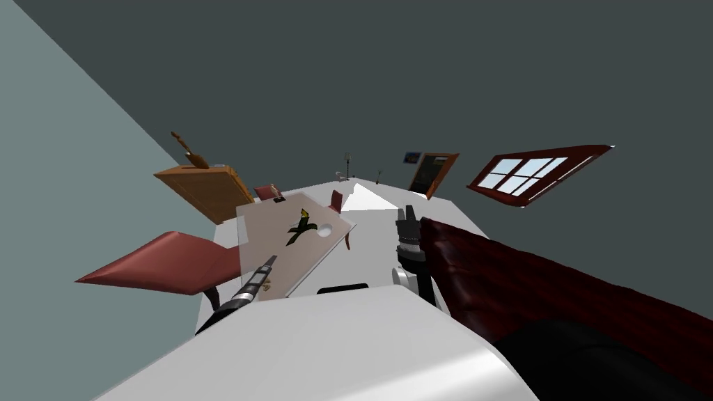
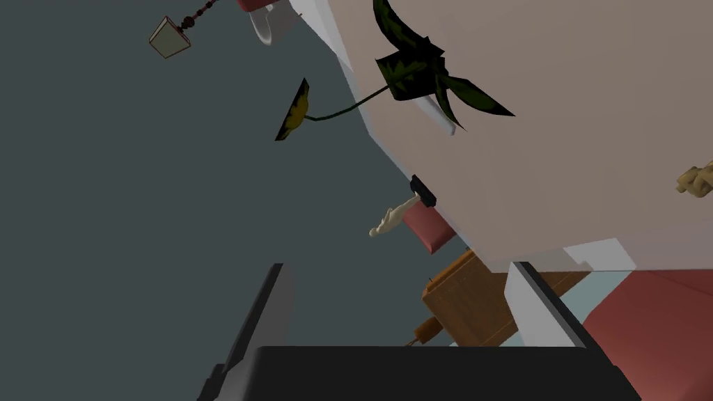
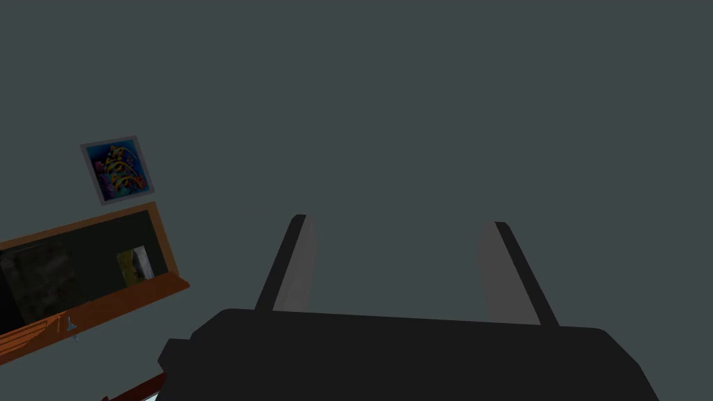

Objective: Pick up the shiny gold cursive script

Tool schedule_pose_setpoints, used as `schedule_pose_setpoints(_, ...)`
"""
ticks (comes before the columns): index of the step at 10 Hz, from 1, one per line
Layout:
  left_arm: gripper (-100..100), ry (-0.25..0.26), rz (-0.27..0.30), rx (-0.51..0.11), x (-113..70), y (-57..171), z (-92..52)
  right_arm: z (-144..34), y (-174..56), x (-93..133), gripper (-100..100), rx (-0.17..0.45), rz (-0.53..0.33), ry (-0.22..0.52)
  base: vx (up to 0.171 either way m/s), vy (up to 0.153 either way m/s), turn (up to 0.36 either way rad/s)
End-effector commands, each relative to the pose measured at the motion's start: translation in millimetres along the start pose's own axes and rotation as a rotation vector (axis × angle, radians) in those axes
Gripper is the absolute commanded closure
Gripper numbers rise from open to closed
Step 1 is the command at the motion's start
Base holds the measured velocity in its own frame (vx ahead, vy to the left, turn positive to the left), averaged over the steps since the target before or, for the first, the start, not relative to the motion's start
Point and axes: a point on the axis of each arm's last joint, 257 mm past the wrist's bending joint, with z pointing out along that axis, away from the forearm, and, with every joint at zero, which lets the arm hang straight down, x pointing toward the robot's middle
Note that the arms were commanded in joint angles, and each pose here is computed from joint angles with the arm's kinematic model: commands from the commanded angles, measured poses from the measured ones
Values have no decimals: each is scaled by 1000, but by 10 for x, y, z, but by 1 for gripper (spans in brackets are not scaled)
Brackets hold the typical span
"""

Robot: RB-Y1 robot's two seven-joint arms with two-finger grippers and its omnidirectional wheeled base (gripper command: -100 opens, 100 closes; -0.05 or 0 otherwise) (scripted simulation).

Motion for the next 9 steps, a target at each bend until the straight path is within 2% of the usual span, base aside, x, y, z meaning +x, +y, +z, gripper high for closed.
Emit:
schedule_pose_setpoints(1, -100, 14, 31, -66, -17, 284, -16, 0, 0, 0, 0, 0, 0, 0, -20, 18, -211)
schedule_pose_setpoints(2, -100, 16, 31, -78, -7, 343, -29, 0, 0, 0, 0, 0, 0, 0, -16, 20, -147)
schedule_pose_setpoints(4, -100, 40, 77, -199, -42, 857, -142, 0, 0, 0, 0, 0, 0, 0, -16, 29, -282)
schedule_pose_setpoints(5, -100, 42, 77, -209, -36, 901, -158, 0, 0, 0, 0, 0, 0, 0, -11, 34, -132)
schedule_pose_setpoints(6, -100, 52, 97, -260, -64, 1104, -213, 0, 0, 0, 0, 0, 0, 0, -15, 17, -273)
schedule_pose_setpoints(9, -100, 66, 115, -337, -77, 1425, -331, 0, 0, 0, 0, 0, 0, 0, -5, 16, -148)
